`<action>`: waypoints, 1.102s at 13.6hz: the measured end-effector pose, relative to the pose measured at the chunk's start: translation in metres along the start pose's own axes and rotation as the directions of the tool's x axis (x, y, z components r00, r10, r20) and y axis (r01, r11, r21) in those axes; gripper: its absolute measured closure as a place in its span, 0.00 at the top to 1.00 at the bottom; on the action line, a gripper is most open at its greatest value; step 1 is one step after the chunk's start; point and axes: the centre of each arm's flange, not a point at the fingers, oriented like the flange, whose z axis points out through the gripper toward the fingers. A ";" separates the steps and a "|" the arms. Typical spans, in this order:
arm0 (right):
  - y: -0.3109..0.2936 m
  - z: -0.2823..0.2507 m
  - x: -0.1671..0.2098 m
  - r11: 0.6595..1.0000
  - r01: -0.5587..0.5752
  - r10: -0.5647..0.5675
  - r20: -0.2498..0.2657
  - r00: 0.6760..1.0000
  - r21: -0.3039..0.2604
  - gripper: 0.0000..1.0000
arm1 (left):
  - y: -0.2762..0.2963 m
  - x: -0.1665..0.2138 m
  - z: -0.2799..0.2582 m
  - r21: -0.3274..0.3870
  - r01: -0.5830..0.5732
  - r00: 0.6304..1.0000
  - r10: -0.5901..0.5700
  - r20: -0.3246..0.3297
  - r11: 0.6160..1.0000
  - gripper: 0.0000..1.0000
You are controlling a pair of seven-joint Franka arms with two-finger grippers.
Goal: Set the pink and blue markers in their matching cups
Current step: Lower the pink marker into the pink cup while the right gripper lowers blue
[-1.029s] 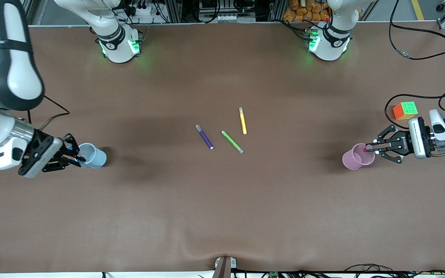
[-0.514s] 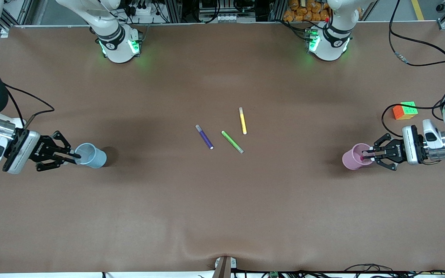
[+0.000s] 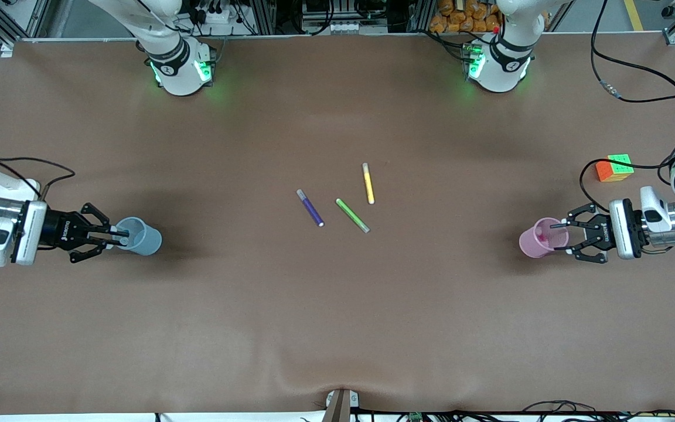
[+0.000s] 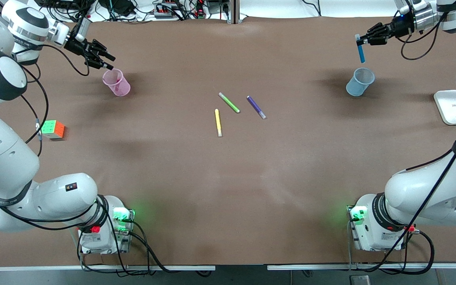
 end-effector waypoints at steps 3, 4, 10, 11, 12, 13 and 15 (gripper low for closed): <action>0.011 -0.006 -0.009 0.999 0.046 -0.046 -0.019 0.999 0.019 0.17 | 0.001 0.033 -0.029 0.046 0.188 0.974 -0.193 0.117 0.981 1.00; 0.012 -0.005 -0.011 0.998 0.059 -0.059 -0.020 0.998 0.020 0.17 | 0.002 0.053 -0.038 0.077 0.252 0.953 -0.261 0.153 0.965 1.00; 0.013 -0.005 -0.027 0.998 0.022 -0.025 0.045 0.999 0.052 0.17 | 0.021 0.170 -0.057 0.328 0.563 0.710 -0.647 0.278 0.758 1.00; 0.012 -0.005 -0.030 0.998 0.007 -0.011 0.060 0.998 0.061 0.17 | 0.027 0.190 -0.054 0.391 0.590 0.653 -0.702 0.284 0.707 1.00; 0.012 -0.003 -0.034 0.998 -0.004 -0.001 0.071 0.997 0.069 0.17 | 0.033 0.211 -0.048 0.440 0.616 0.599 -0.751 0.277 0.653 1.00; 0.013 -0.001 -0.038 0.997 -0.012 0.006 0.075 0.997 0.075 0.17 | 0.038 0.226 -0.041 0.477 0.647 0.546 -0.798 0.255 0.595 1.00; 0.017 0.006 -0.049 0.996 -0.029 0.022 0.075 0.997 0.086 0.17 | 0.042 0.242 -0.033 0.521 0.714 0.441 -0.878 0.185 0.468 1.00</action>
